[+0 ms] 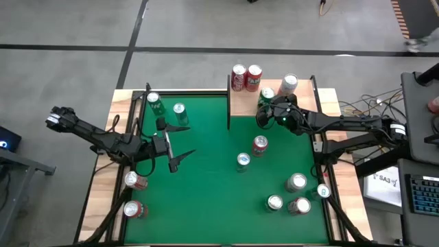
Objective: Place canned beverage on shelf
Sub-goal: Put the bottom left green soda can on the shelf
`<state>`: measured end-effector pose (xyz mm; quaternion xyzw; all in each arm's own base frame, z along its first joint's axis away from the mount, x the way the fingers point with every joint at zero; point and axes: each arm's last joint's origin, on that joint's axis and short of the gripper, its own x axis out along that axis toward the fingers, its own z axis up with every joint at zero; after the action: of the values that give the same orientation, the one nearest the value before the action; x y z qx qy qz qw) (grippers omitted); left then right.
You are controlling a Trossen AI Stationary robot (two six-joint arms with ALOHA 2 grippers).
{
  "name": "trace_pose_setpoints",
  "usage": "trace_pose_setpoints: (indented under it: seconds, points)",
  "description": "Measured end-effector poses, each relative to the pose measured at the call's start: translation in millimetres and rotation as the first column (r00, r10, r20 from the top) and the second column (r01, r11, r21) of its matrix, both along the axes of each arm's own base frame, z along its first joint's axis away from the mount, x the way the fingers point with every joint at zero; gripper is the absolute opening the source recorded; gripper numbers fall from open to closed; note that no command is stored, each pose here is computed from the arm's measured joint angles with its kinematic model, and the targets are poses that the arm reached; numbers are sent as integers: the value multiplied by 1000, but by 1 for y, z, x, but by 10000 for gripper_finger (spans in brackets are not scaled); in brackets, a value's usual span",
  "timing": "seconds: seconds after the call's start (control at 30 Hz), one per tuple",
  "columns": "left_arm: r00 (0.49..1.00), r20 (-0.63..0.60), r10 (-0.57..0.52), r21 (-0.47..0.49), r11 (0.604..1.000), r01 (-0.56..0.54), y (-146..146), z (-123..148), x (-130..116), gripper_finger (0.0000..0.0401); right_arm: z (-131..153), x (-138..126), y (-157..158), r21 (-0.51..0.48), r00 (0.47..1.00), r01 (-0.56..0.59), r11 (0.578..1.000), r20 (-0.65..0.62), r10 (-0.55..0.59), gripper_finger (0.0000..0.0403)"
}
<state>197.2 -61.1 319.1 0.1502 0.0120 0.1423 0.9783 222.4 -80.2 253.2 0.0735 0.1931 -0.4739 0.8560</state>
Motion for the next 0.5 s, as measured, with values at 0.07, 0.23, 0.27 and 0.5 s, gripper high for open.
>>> trace_pose_setpoints:
  seconds: [0.07, 0.23, 0.27, 0.5]
  points:
    - [1000, 0, 0, 0, 1000, 0, 0, 0, 0, 349, 0, 0, 0, 2, 1000, -2, 1000, -4, 2, 343]
    - [1000, -1, 0, 0, 1000, 0, 0, 0, 0, 349, 6, -3, 1, -6, 1000, -3, 1000, 19, 3, 345]
    - [1000, -1, 0, 0, 1000, 0, 0, 0, 0, 349, 10, -4, 1, -11, 1000, -4, 1000, 31, 4, 345]
    - [1000, -15, 0, 6, 1000, 0, 0, -2, 0, 349, 38, -10, 4, -60, 995, -22, 998, 96, 27, 345]
